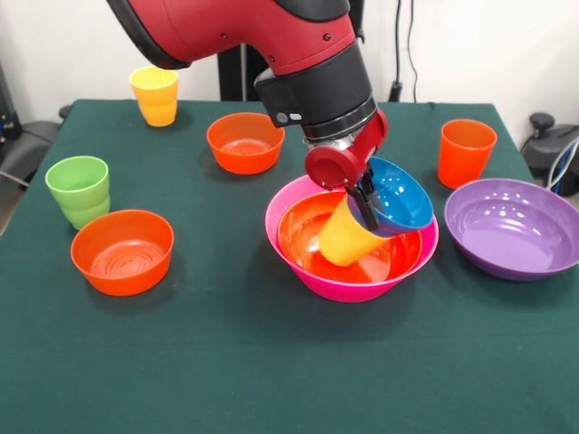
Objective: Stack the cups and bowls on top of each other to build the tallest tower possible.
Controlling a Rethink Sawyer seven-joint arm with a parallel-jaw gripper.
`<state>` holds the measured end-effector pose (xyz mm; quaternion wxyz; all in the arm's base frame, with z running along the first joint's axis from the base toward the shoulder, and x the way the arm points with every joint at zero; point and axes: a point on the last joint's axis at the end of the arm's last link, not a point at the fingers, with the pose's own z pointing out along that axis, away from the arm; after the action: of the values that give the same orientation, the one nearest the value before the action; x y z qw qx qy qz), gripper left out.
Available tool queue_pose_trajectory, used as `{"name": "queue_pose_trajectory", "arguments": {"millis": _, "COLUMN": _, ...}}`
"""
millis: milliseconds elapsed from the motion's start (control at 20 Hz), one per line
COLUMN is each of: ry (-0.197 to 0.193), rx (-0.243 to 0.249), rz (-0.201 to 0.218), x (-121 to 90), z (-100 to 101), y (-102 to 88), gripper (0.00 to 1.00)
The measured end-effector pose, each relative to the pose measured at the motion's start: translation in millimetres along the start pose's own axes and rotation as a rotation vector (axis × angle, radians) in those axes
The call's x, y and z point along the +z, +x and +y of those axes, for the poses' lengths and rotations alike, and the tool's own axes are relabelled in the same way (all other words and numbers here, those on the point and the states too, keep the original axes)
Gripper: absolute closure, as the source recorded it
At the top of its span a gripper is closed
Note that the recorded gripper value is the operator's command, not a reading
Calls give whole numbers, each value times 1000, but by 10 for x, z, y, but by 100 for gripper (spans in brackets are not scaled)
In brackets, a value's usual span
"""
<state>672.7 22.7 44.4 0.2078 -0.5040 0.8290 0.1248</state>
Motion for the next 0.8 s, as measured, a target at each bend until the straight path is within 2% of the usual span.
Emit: {"name": "queue_pose_trajectory", "arguments": {"millis": 800, "ry": -18, "rx": -10, "rz": 24, "x": 106, "z": 112, "y": 4, "gripper": 100}}
